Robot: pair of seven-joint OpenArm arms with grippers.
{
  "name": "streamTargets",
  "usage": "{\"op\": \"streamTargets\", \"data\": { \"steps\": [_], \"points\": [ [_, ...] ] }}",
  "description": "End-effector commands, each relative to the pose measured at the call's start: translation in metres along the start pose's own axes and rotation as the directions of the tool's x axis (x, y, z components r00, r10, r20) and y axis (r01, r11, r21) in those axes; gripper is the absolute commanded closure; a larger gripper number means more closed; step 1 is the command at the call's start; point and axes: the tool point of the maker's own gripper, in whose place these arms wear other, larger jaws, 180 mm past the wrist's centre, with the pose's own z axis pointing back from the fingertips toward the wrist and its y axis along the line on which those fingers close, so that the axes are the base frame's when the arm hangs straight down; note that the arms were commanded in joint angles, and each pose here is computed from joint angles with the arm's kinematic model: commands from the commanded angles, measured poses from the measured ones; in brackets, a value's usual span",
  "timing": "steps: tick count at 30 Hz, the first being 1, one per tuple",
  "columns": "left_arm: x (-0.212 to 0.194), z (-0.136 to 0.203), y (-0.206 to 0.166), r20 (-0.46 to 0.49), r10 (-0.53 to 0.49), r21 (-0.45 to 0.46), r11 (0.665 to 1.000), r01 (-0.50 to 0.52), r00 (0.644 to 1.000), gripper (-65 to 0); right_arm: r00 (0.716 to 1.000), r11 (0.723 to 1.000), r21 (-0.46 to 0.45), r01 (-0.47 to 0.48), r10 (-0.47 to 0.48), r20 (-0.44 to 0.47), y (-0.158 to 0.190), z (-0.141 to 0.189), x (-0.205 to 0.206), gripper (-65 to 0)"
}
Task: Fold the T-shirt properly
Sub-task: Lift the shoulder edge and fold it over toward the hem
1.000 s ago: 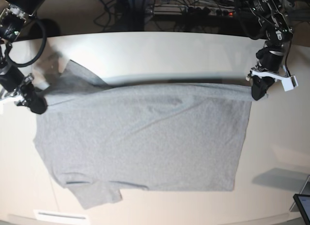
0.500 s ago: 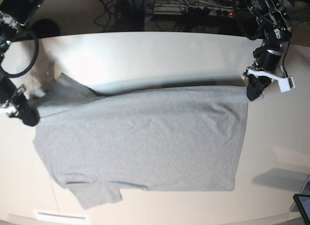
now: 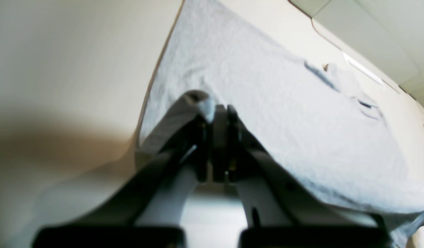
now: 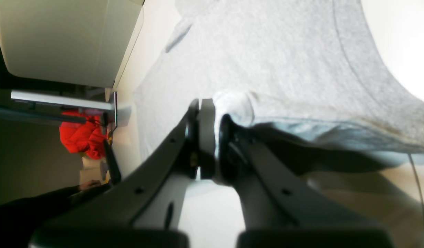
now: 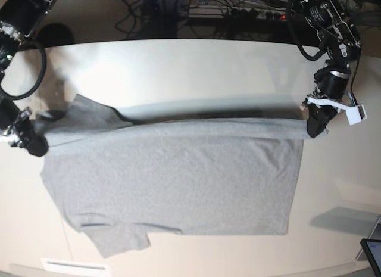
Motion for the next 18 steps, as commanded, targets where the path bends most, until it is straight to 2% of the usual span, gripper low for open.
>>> {"op": "streamTargets", "data": {
  "steps": [1, 7, 13, 18],
  "points": [
    [0.020, -0.001, -0.003, 0.059, -0.007, -0.005, 1.000, 0.008, 0.998, 0.0, 0.999, 0.999, 0.028, -0.033, 0.032, 0.039, 0.012, 0.002, 0.015, -0.1],
    [0.033, -0.014, -0.003, 0.097, 0.027, -0.009, 1.000, -0.027, 0.995, 0.0, 0.999, 1.000, 0.030, 0.001, -0.002, 0.036, 0.006, -0.004, 0.019, -0.1],
    [0.025, -0.026, 0.010, 0.084, 0.081, 0.009, 0.997, -0.082, 0.993, 0.0, 0.999, 0.999, 0.039, 0.003, -0.004, 0.045, 0.010, -0.009, 0.027, -0.1],
    [0.035, -0.031, 0.014, 0.139, 0.073, 0.021, 0.997, -0.077, 0.988, 0.0, 1.000, 1.000, 0.026, -0.003, 0.003, -0.010, 0.010, -0.030, 0.018, -0.1]
  ]
}}
